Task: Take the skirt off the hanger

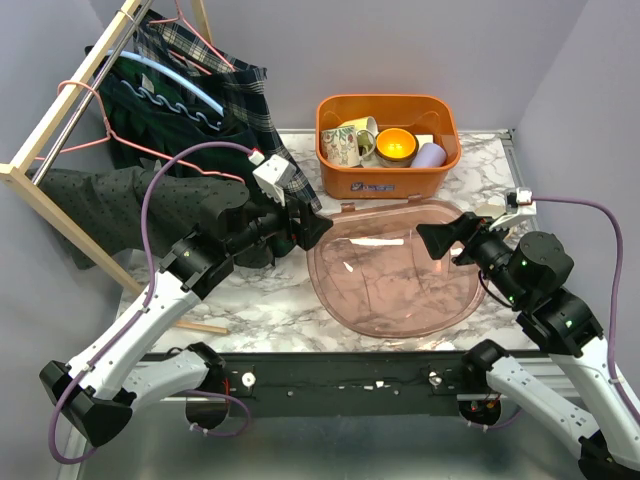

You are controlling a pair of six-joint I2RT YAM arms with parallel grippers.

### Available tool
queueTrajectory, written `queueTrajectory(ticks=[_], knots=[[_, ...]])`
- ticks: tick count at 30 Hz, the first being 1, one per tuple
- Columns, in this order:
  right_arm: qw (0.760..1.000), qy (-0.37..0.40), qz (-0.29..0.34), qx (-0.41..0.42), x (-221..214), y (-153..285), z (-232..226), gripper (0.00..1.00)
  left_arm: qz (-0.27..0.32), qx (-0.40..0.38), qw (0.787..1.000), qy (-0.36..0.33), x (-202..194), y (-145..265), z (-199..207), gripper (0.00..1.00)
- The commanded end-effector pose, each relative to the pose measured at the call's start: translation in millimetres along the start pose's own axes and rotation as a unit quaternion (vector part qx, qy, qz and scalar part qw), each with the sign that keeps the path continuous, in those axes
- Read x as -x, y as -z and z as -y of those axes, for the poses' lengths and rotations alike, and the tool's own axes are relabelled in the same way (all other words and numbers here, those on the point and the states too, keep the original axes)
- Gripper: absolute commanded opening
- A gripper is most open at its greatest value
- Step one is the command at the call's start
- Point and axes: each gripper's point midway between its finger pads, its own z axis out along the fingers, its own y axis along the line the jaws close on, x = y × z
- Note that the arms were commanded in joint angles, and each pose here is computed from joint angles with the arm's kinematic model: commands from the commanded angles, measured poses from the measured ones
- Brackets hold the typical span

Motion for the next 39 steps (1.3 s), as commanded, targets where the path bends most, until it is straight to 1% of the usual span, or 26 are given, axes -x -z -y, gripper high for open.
queueTrajectory(ticks=[1, 8, 11, 13, 14, 16, 17, 19, 21, 22, 23, 24, 25, 26, 27, 28, 30, 31, 32, 33, 34, 35, 36, 37, 38, 39], knots=[[1.000, 0.007, 0.001, -0.002, -1, 1, 3, 1.00, 0.013, 0.004, 1.000, -0.001, 7, 2, 1, 0.99], [1.000, 0.021, 0.005, -0.004, -1, 2, 5, 1.00, 0.017, 0.009, 1.000, 0.001, 11, 5, 0, 0.99], [0.999, 0.032, 0.009, -0.019, 1, 3, 11, 1.00, 0.034, 0.017, 0.999, -0.001, 20, 13, 0, 0.99], [0.999, 0.035, 0.022, -0.028, 15, 9, 10, 1.00, 0.054, 0.031, 0.998, 0.001, 31, 22, -1, 0.99], [0.998, 0.050, 0.023, -0.027, 19, 12, 10, 1.00, 0.060, 0.032, 0.998, 0.004, 36, 25, 0, 0.99], [0.996, 0.086, 0.002, 0.037, 17, 13, -13, 0.99, 0.081, 0.047, 0.996, 0.007, 58, 41, 2, 0.99], [0.994, 0.084, 0.011, 0.063, 28, 14, -28, 0.97, 0.085, 0.051, 0.995, 0.007, 66, 47, 4, 0.99], [0.990, 0.083, -0.007, 0.114, 34, 15, -53, 0.93, 0.100, 0.051, 0.994, -0.002, 93, 67, 13, 0.99], [0.984, 0.074, -0.021, 0.160, 44, 5, -80, 0.86, 0.125, 0.060, 0.990, -0.003, 121, 89, 20, 0.99], [0.983, 0.067, -0.025, 0.167, 48, -2, -86, 0.83, 0.133, 0.069, 0.989, -0.001, 129, 97, 21, 0.99], [0.984, 0.054, -0.034, 0.169, 49, -17, -92, 0.77, 0.146, 0.098, 0.984, 0.002, 139, 107, 13, 0.98], [0.980, 0.050, -0.026, 0.188, 63, -18, -106, 0.75, 0.133, 0.118, 0.984, 0.003, 138, 113, 8, 0.98], [0.979, 0.047, -0.024, 0.198, 68, -23, -113, 0.72, 0.159, 0.130, 0.979, 0.002, 158, 131, 11, 0.97], [0.976, 0.039, -0.008, 0.215, 79, -27, -125, 0.69, 0.167, 0.166, 0.972, 0.004, 164, 141, 0, 0.97], [0.973, 0.037, -0.012, 0.227, 81, -39, -133, 0.68, 0.158, 0.195, 0.968, 0.005, 161, 148, -9, 0.97], [0.970, 0.037, -0.007, 0.240, 85, -44, -141, 0.65, 0.173, 0.212, 0.962, 0.005, 171, 163, -10, 0.97], [0.958, 0.046, 0.006, 0.284, 90, -52, -167, 0.63, 0.172, 0.253, 0.952, 0.003, 170, 179, -22, 0.97], [0.955, 0.049, 0.001, 0.294, 88, -68, -178, 0.61, 0.178, 0.256, 0.950, -0.001, 175, 189, -20, 0.97], [0.947, 0.063, 0.001, 0.316, 84, -71, -195, 0.61, 0.183, 0.258, 0.949, 0.000, 176, 195, -20, 0.97], [0.944, 0.072, 0.003, 0.323, 85, -75, -206, 0.61, 0.186, 0.252, 0.950, 0.001, 175, 203, -17, 0.97], [0.940, 0.083, -0.005, 0.330, 81, -95, -222, 0.61, 0.189, 0.239, 0.952, 0.000, 176, 206, -11, 0.97], [0.931, 0.104, -0.010, 0.349, 75, -96, -242, 0.61, 0.193, 0.229, 0.954, 0.000, 176, 210, -7, 0.97], [0.923, 0.114, -0.021, 0.366, 67, -103, -255, 0.61, 0.201, 0.209, 0.957, -0.002, 178, 216, 1, 0.97], [0.917, 0.120, -0.028, 0.378, 61, -110, -265, 0.61, 0.197, 0.171, 0.965, -0.009, 175, 214, 14, 0.97], [0.908, 0.127, -0.025, 0.399, 54, -125, -283, 0.58, 0.200, 0.155, 0.967, -0.013, 175, 216, 20, 0.97], [0.890, 0.136, -0.031, 0.434, 45, -124, -297, 0.57, 0.209, 0.132, 0.969, -0.015, 177, 222, 29, 0.98]])
